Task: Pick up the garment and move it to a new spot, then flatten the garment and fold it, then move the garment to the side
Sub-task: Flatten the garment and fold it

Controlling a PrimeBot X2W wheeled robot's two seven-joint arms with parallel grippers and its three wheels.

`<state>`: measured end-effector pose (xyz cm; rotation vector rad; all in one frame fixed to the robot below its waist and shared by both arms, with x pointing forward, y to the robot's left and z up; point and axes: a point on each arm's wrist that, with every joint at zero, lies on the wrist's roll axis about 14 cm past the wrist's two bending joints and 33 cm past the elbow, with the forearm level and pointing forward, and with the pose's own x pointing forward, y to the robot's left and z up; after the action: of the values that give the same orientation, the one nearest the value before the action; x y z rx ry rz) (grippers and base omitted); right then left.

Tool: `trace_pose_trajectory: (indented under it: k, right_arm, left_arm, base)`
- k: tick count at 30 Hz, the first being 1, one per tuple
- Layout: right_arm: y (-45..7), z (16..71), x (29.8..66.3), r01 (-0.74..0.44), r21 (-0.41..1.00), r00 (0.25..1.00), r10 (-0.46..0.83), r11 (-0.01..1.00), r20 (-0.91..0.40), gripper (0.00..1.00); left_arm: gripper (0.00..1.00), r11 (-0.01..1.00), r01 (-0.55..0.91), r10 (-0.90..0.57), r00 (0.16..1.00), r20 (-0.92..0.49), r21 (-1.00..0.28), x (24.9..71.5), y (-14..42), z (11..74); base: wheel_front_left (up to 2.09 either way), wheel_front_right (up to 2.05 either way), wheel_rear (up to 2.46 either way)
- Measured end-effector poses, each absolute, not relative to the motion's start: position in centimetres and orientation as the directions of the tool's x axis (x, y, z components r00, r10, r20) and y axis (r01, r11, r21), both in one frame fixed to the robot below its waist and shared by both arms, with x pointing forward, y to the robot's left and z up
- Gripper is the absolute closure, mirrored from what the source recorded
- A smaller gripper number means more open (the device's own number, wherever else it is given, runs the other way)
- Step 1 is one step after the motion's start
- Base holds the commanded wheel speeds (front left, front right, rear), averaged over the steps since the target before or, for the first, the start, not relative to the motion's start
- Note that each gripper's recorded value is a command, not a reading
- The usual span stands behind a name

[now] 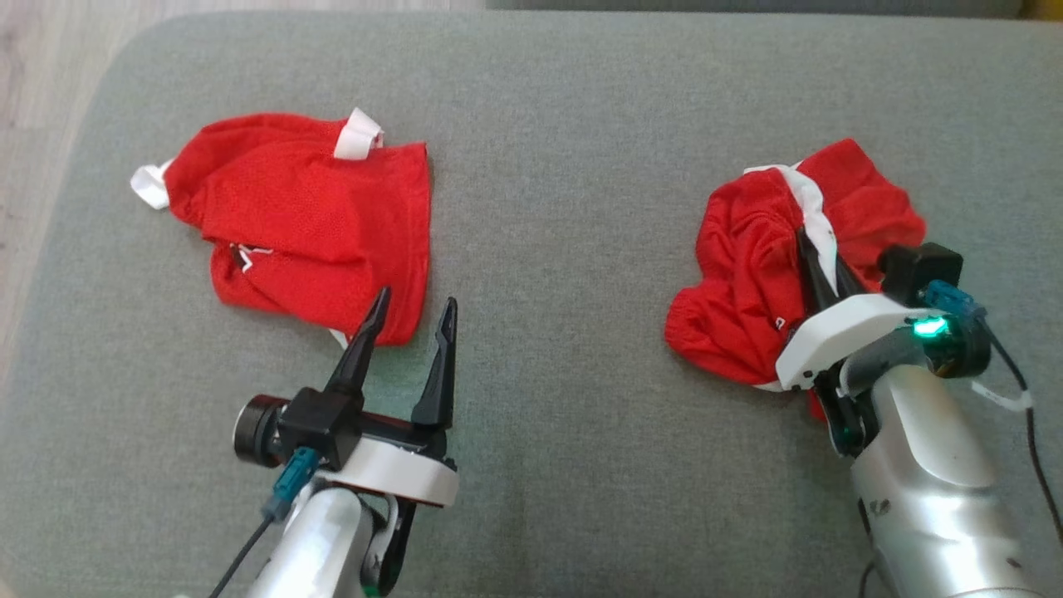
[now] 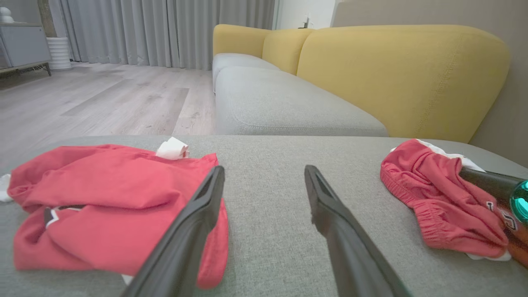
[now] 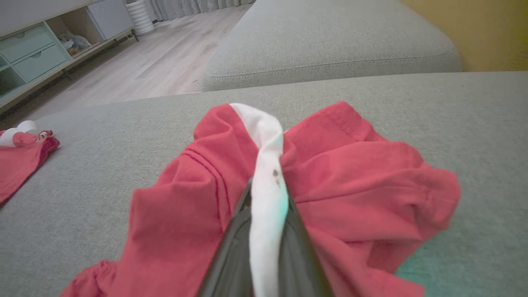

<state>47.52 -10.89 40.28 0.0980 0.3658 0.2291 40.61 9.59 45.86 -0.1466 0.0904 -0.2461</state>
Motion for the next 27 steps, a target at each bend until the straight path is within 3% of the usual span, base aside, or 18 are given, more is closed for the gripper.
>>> trace_pose_trajectory:
  k: [8,19,23,27]
  right_arm:
    - [-13.0,46.1,50.1,-0.198,0.066,0.958,0.207,0.978,-0.198,1.00]
    - [-17.0,61.8,55.3,-0.140,-0.160,0.977,0.162,0.977,0.139,1.00]
    - [-14.6,66.9,55.2,-0.160,-0.325,0.937,0.247,0.932,0.248,1.00]
    - [-9.5,63.9,53.5,-0.270,-0.488,0.901,0.396,0.830,0.177,1.00]
  left_arm:
    - [0.00,0.957,0.244,-0.250,0.968,-0.015,-0.156,40.2,9.4,48.0]
    - [0.00,0.969,0.191,-0.192,0.981,0.005,-0.159,38.6,11.2,48.8]
    - [0.00,0.970,0.186,-0.184,0.983,0.026,-0.158,38.4,11.5,49.5]
    - [0.00,0.970,0.174,-0.175,0.984,0.008,-0.168,37.8,11.6,48.8]
  base:
    - [0.00,0.00,0.00]
    - [0.00,0.00,0.00]
    - [0.00,0.00,0.00]
    - [0.00,0.00,0.00]
